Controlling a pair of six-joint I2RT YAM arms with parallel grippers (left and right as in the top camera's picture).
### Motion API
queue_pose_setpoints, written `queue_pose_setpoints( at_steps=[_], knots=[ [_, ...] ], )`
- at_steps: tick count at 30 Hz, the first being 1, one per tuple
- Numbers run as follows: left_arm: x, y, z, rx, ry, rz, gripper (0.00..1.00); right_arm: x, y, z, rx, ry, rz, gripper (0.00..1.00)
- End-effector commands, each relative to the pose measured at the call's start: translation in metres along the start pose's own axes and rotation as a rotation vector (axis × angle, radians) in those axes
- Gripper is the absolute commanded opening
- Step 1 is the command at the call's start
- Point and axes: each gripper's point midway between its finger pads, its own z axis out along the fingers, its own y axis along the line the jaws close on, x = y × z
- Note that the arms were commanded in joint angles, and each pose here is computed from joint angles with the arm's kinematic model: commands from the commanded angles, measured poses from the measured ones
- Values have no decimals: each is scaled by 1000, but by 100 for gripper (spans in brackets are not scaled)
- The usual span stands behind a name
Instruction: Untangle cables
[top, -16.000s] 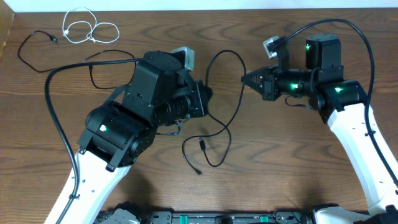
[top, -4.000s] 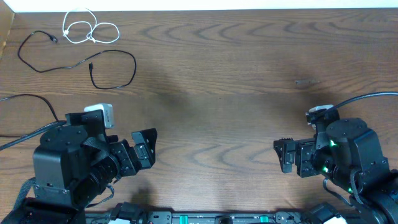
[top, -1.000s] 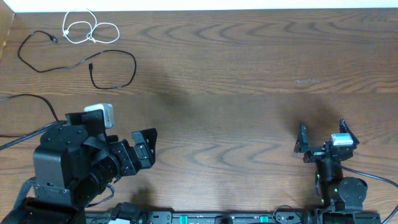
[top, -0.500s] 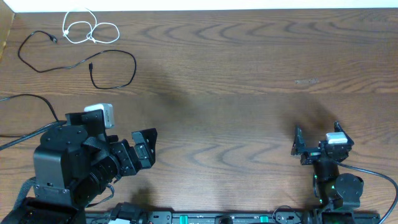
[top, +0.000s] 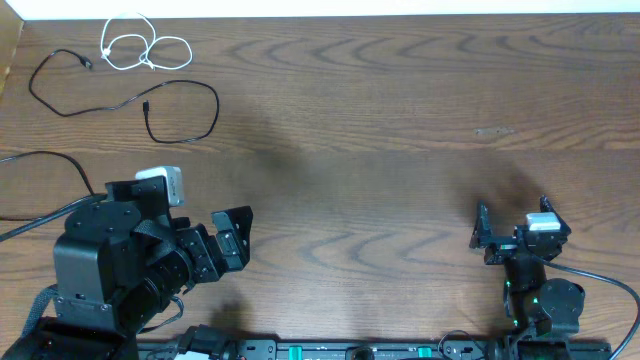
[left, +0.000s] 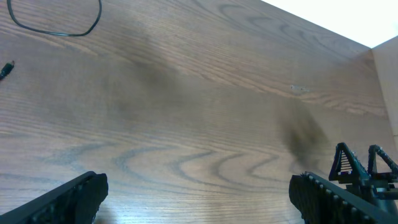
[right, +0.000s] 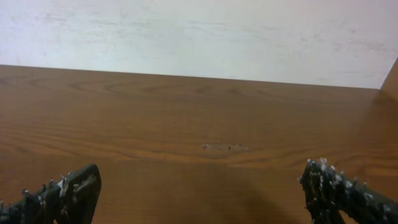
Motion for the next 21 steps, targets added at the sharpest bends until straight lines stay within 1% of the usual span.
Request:
queue_pose_setpoints(
  at_steps=[1, 21],
  knots=[
    [-2, 1, -2, -9, -11, 15, 99, 2, -3, 0, 19, 6, 18, 99],
    [-2, 1, -2, -9, -11, 15, 99, 0, -2, 0, 11, -1, 21, 99]
  ],
)
